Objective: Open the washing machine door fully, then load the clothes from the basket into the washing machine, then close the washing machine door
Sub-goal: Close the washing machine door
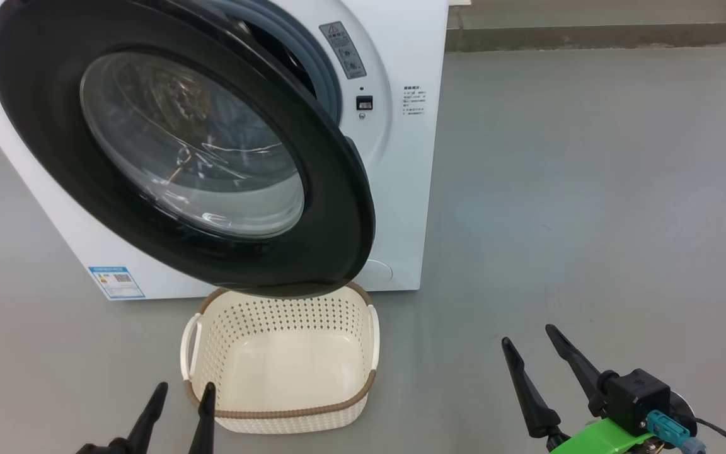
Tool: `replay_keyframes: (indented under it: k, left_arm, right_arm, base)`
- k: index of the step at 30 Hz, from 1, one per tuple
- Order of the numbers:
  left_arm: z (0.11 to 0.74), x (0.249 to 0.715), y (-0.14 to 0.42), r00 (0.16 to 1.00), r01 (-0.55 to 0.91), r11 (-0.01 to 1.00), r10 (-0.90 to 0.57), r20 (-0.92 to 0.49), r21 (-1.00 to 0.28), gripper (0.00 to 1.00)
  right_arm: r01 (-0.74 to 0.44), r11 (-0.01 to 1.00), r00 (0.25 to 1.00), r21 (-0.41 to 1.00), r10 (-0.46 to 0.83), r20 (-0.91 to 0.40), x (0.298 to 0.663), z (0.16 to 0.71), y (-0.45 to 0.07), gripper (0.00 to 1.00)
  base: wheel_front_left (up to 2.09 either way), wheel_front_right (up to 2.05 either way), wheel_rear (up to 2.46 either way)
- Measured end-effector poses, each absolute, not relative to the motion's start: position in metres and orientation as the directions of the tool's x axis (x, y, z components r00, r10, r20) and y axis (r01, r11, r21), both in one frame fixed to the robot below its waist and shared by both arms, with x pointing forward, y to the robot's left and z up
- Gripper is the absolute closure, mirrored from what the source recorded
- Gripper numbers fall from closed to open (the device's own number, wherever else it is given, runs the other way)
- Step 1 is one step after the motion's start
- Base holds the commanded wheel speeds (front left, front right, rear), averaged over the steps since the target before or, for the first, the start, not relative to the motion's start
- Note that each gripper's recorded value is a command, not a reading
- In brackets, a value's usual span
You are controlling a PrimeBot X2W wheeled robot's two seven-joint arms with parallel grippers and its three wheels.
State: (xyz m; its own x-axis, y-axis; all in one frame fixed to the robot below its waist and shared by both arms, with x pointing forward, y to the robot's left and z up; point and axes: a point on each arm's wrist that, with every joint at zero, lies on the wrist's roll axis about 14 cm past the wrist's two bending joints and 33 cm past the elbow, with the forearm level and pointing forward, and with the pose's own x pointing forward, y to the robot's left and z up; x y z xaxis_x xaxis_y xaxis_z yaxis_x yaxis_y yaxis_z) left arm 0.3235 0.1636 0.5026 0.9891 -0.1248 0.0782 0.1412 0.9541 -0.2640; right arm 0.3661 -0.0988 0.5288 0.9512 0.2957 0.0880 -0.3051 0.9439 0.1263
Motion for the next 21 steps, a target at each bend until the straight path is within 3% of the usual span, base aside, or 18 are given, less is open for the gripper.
replay_keyframes:
  k: [11,21]
  left_arm:
    - [0.502,0.325,0.163,0.989,0.143,0.954,-0.127,0.077,-0.265,0.0]
    - [0.5,0.323,0.163,0.99,0.137,0.954,-0.123,0.069,-0.267,0.0]
  right_arm:
    - [-0.238,0.963,0.97,0.126,0.23,0.077,0.371,0.525,-0.122,0.0]
    - [-0.244,0.961,0.969,0.128,0.236,0.078,0.372,0.525,-0.119,0.0]
  base:
    - [0.0,0.0,0.0]
    - [0.0,0.0,0.0]
